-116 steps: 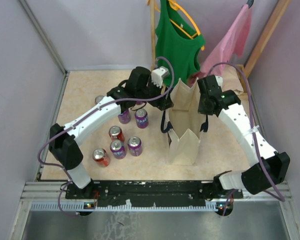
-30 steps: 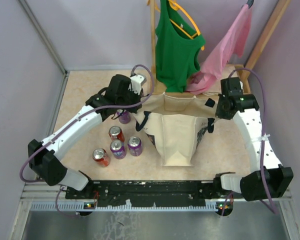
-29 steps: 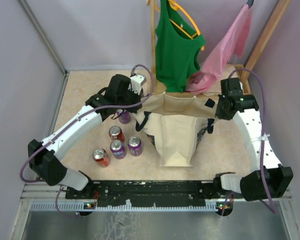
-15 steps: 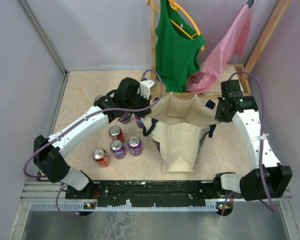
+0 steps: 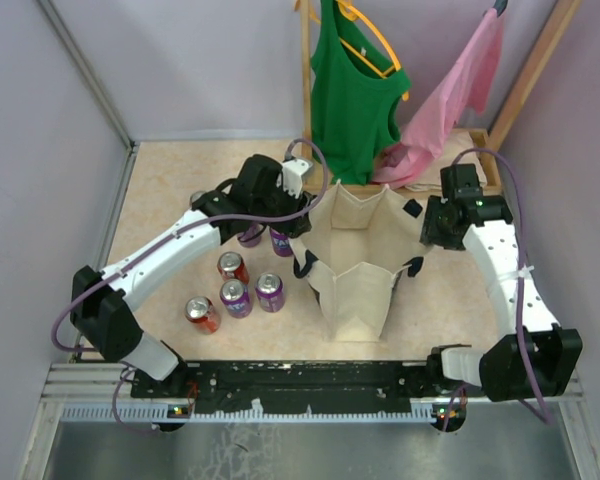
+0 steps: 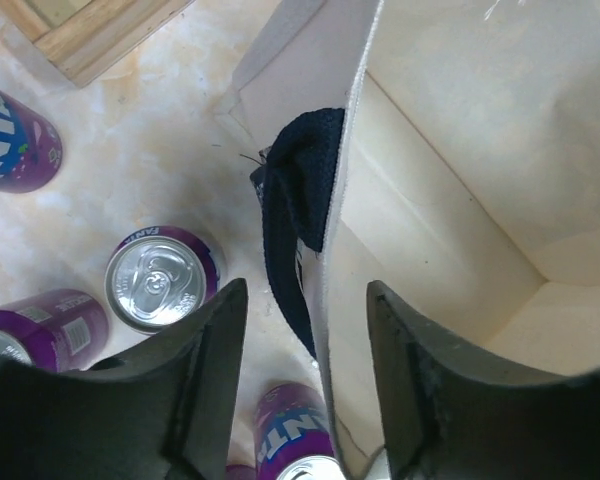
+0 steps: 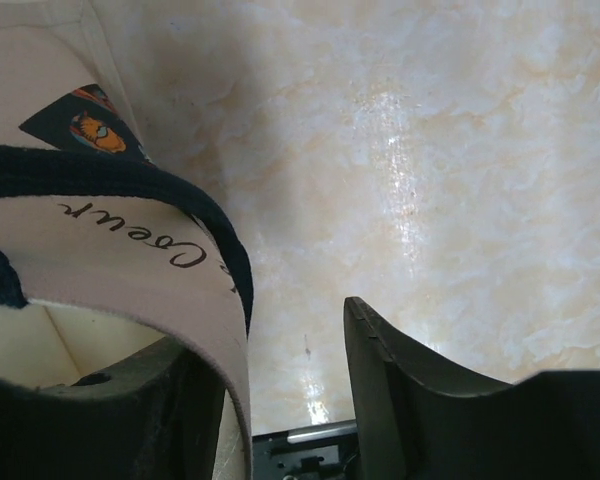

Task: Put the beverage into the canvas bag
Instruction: Adjust the canvas bag at the center of the board.

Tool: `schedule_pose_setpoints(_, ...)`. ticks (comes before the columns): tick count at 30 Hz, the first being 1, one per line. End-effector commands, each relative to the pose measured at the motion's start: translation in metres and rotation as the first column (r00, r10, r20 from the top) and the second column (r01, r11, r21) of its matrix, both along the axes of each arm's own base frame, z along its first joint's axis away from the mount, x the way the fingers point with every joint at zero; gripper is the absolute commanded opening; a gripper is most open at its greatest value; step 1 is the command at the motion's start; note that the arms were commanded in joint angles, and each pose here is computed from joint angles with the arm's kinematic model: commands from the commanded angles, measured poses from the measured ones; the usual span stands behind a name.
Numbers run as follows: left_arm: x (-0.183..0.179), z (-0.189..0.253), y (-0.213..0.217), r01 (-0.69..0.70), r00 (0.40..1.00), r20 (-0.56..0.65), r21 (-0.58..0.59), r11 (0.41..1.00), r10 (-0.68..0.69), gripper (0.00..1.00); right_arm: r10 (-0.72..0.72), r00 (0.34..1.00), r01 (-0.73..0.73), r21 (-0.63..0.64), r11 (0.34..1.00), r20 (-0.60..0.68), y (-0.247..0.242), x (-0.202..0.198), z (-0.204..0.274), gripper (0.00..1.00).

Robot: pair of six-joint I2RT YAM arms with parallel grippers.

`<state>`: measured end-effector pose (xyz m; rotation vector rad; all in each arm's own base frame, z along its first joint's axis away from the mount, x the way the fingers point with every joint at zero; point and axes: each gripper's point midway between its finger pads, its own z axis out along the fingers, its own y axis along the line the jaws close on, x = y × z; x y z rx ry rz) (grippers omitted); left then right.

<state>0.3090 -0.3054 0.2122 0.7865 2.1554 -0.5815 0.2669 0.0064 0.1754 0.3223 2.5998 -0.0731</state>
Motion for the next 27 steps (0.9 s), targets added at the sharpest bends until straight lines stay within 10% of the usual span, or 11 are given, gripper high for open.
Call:
schedule_pose_setpoints(1,0.0,0.014,-0.011,0.038,0.999,0.01,-0.049,0.998,-0.038,0.62,0.036,0.998,-0.038,0.029,0.999,0.059,0.006,0.016,0.008,0.49)
schedule_pose_setpoints(27,0.025,0.133,-0.044,0.159,0.966,0.242,-0.29,0.944,-0.089,0.85,0.157,0.95,-0.193,0.111,0.975,0.268,0.056,0.039,0.067,0.71)
